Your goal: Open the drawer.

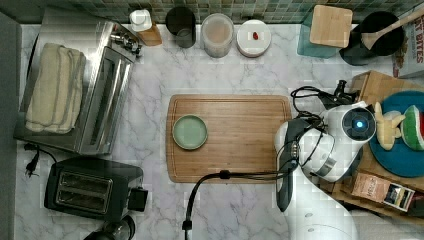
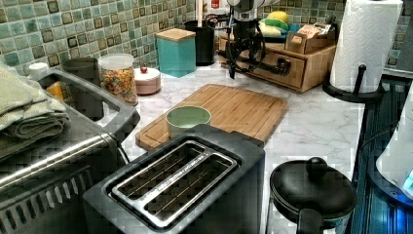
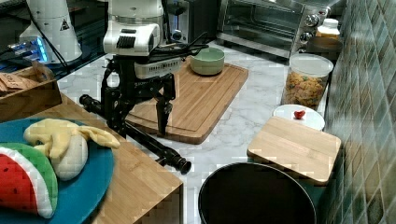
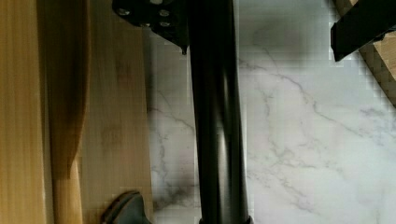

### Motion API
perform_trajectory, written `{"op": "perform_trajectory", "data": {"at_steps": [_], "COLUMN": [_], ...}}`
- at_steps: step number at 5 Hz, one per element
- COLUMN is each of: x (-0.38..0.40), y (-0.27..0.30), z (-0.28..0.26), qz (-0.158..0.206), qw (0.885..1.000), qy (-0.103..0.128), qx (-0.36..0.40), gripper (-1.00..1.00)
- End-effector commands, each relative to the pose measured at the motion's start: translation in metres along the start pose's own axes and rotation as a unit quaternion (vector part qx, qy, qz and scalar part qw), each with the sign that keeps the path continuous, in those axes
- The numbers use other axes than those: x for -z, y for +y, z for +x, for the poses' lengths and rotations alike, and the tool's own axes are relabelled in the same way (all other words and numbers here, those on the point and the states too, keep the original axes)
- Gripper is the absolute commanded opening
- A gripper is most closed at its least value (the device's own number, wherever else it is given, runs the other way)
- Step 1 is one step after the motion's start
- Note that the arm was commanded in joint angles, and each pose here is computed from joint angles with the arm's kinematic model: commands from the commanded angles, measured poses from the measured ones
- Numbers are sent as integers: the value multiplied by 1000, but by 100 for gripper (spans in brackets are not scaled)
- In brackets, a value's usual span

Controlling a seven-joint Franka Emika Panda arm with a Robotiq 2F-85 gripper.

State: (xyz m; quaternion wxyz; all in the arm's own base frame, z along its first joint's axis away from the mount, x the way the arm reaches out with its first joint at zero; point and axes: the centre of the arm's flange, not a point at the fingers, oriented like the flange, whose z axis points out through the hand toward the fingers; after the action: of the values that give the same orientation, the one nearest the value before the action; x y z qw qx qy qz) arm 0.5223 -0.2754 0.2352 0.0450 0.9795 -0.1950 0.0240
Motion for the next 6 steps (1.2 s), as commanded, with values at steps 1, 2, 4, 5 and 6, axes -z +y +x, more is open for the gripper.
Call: {"op": "perform_trajectory", "data": {"at_steps": [1, 2, 4, 5, 6], "x": [16, 26, 33, 34, 42], "y": [-131, -170, -228, -256, -290], "z": [-3, 0, -7, -7, -6], "qz": [18, 13, 30, 33, 42], "qw": [999, 999, 999, 998, 998], "qy": [5, -9, 3, 2, 7], "qx": [41, 49, 26, 46, 53], "gripper": [100, 100, 100, 100, 100]}}
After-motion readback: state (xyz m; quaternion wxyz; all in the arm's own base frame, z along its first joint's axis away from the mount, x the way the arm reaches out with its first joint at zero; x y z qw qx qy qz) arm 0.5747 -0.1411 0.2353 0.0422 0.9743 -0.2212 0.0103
